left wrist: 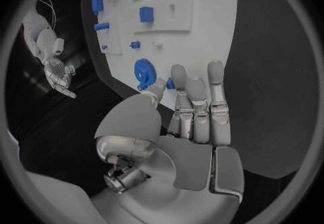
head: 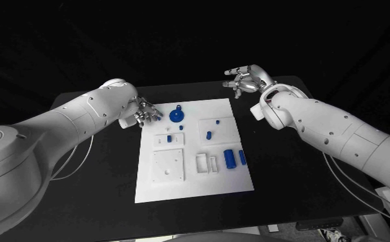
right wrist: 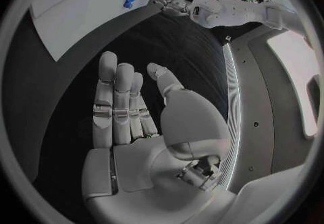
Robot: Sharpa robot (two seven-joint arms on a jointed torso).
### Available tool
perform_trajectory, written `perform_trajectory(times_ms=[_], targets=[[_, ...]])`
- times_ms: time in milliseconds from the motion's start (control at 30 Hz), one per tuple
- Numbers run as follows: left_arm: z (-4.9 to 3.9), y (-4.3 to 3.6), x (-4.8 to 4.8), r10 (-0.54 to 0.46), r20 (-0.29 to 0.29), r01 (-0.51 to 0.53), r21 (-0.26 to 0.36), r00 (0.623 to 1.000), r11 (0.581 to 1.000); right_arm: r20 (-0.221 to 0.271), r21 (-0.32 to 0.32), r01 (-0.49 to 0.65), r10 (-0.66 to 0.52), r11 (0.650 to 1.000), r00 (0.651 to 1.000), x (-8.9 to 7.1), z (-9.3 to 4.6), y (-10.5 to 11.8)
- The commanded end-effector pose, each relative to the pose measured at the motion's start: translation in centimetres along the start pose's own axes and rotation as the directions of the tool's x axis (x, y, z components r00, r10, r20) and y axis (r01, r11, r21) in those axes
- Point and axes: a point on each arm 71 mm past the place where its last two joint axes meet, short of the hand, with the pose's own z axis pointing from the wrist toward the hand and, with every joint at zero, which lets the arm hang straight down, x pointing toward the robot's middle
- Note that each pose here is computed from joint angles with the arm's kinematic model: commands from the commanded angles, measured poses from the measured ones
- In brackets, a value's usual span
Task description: Assemble the parts on the task board
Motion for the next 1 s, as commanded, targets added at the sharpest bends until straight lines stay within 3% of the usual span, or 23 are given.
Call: perform_trajectory(times_ms=[33, 1000], targets=[[0.03, -0.17, 0.02, -0.021, 0.012, 0.021, 0.003, 1.000, 1.000, 0.007, -0.009, 0.008, -0.008, 1.000, 1.000, -0.06, 0.04, 0.12], [0.02, -0.22, 0.23, -0.022, -0.021, 0.022, 0.018, 1.000, 1.000, 0.007, -0.007, 0.008, -0.008, 1.000, 1.000, -0.09, 0.05, 0.05]])
